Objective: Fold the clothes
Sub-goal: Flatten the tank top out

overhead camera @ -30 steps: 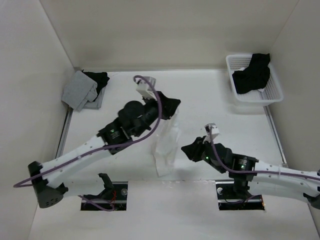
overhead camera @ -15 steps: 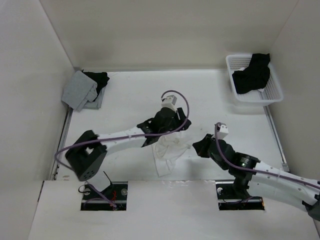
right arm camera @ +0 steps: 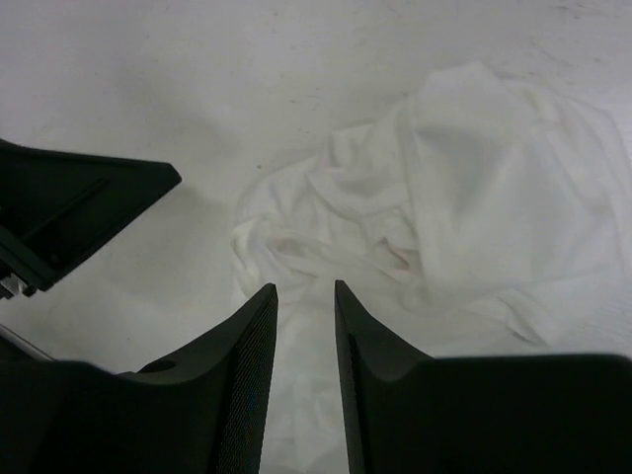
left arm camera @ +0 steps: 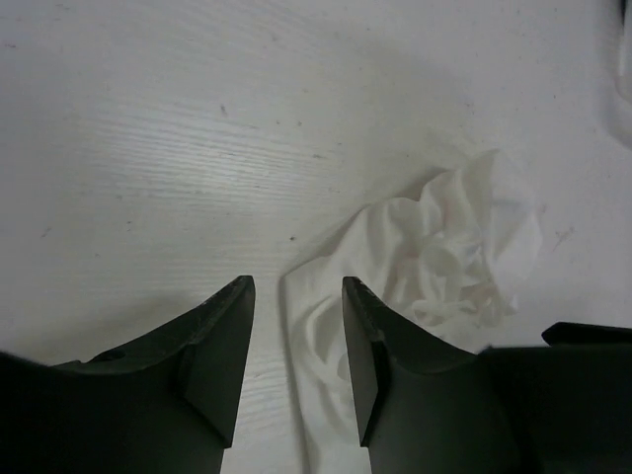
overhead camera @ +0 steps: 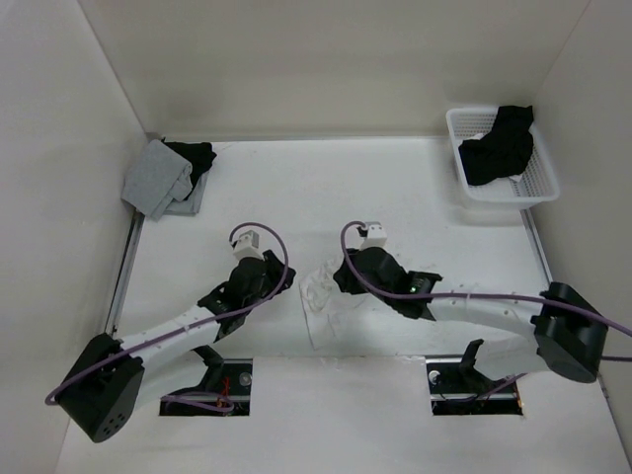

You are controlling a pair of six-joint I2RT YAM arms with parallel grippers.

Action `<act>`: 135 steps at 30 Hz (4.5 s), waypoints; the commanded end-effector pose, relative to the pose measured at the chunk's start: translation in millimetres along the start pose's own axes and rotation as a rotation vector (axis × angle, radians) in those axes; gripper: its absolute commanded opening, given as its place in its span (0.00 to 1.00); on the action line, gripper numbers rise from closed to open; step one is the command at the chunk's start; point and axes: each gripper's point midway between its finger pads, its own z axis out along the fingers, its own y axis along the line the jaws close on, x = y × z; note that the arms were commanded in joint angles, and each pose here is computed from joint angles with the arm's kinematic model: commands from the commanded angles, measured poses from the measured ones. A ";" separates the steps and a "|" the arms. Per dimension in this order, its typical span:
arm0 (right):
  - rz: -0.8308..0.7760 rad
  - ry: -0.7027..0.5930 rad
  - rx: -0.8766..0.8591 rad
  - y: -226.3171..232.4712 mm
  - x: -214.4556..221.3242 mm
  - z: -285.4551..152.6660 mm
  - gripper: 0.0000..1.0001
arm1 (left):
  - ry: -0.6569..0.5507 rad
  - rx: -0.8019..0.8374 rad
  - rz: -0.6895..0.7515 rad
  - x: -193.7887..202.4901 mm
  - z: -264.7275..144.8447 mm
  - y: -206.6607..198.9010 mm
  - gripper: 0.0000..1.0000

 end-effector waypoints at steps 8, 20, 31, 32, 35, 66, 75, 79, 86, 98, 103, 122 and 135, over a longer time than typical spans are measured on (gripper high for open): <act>-0.181 0.113 -0.043 39.8 7.6 46.8 0.42 | 0.003 0.046 -0.062 2.3 -25.7 15.2 0.32; -0.224 0.221 0.004 25.8 36.5 56.3 0.21 | 0.101 0.099 -0.013 23.7 -28.1 1.8 0.31; -0.209 0.198 -0.028 29.8 29.1 44.3 0.21 | 0.136 0.135 0.041 30.5 -20.7 -27.8 0.37; -0.216 0.205 -0.031 29.6 31.3 45.5 0.26 | 0.133 0.138 0.040 28.8 -18.8 -31.0 0.37; -0.227 0.213 -0.017 25.9 34.1 47.4 0.25 | 0.147 0.111 0.056 31.9 -10.8 -31.5 0.35; -0.308 0.249 -0.039 22.8 22.2 60.2 0.36 | 0.146 -0.020 0.084 34.7 -15.0 -5.9 0.08; -0.335 0.354 0.006 8.8 43.7 64.3 0.32 | 0.154 -0.034 0.069 40.1 -14.6 5.0 0.08; -0.345 0.392 0.011 6.0 53.5 69.4 0.32 | 0.145 -0.022 0.068 37.5 -16.1 2.9 0.08; -0.291 0.198 -0.018 25.1 3.3 53.3 0.07 | 0.122 0.002 0.060 27.6 -17.9 -6.2 0.08; -0.097 -0.371 -0.217 74.5 -152.0 -108.3 0.00 | -0.266 0.246 0.095 -128.5 -107.8 -117.3 0.04; -0.053 -0.621 -0.362 101.1 -230.7 -230.1 0.00 | -0.544 0.374 0.087 -222.8 -209.0 -170.0 0.03; -0.072 -0.820 -0.437 154.9 -301.6 -352.3 0.00 | -0.847 0.545 -0.006 -317.5 -337.3 -207.1 0.02; 0.005 -0.480 -0.234 55.4 -265.3 -92.9 0.01 | -0.606 0.039 0.059 -251.5 -66.2 -115.9 0.03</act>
